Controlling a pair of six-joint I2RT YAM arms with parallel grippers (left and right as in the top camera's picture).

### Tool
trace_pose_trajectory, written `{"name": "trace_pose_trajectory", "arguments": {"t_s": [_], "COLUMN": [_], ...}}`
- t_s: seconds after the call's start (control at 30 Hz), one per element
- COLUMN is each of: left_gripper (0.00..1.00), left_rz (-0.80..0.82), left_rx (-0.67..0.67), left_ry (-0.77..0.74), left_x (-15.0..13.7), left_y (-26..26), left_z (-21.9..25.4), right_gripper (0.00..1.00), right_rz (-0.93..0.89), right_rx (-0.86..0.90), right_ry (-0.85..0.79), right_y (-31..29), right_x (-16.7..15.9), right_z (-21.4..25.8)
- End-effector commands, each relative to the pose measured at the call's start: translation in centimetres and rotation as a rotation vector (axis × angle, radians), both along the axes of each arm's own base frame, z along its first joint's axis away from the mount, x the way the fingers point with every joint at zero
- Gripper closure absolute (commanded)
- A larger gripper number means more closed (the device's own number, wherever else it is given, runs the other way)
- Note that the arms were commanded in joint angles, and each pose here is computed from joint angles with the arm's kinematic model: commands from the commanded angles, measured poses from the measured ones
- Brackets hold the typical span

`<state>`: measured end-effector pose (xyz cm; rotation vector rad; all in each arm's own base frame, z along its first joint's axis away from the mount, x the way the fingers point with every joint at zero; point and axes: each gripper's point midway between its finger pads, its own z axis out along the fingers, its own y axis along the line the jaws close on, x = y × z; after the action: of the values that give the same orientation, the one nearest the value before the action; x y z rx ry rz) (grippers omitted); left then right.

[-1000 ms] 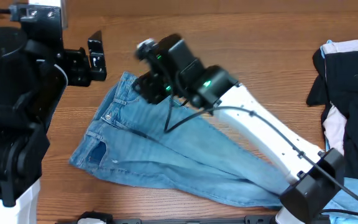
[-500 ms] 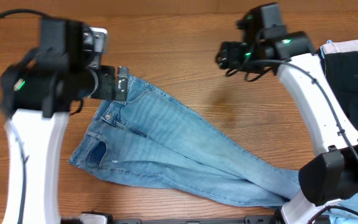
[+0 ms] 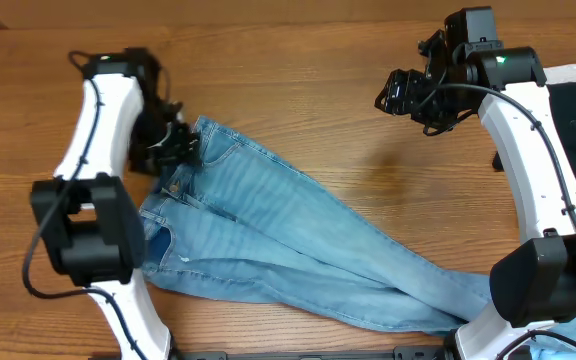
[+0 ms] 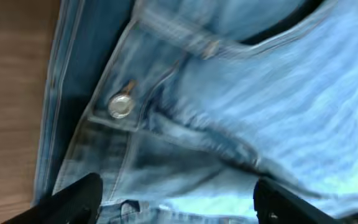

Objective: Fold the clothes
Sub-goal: 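Pull the jeans waistband to the left edge with the left gripper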

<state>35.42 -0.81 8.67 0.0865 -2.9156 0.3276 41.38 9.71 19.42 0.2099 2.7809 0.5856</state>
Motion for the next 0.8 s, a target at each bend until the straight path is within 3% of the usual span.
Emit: {"name": "trace_pose_trajectory", "arguments": {"t_s": [0.0,0.1,0.2,0.27,0.33,0.43,0.53,0.67,0.77], "left_gripper": [0.16,0.06,0.06,0.12,0.37,0.96,0.96,0.96,0.96], "left_rz": [-0.003,-0.054,-0.090,-0.101,-0.112,-0.126,-0.073,0.160,0.307], "left_rx": [-0.188,-0.210,-0.218,-0.231,-0.265,-0.278,-0.251,-0.194,-0.154], "left_ry": [0.037,0.033,0.040,0.047,0.026,-0.006,-0.069,-0.248,-0.344], "left_x": [-1.0,-1.8,-2.5,-3.1,-2.9,-2.3,0.0,5.7,7.5], "left_y": [0.6,0.5,-0.1,-0.6,-1.3,-1.6,-0.4,5.0,10.0], "left_z": [-1.0,-3.1,-4.7,-5.6,-5.9,-5.9,-4.7,-0.2,3.3], "right_gripper": [0.19,0.18,0.18,0.18,0.18,0.18,0.18,0.19,0.19], "right_rz": [0.009,0.008,0.005,0.005,0.002,0.002,0.002,0.002,0.002], "right_rx": [0.012,0.013,0.015,0.014,0.016,0.015,0.016,0.016,0.015], "right_ry": [-0.058,-0.065,-0.064,-0.063,-0.063,-0.063,-0.067,-0.068,-0.068], "right_y": [0.1,0.2,0.2,0.2,0.2,0.2,0.2,0.2,0.2], "right_x": [0.3,0.4,0.4,0.4,0.4,0.5,0.5,0.6,0.5], "right_z": [2.1,2.2,2.2,2.2,2.2,2.2,2.2,2.2,2.2]}}
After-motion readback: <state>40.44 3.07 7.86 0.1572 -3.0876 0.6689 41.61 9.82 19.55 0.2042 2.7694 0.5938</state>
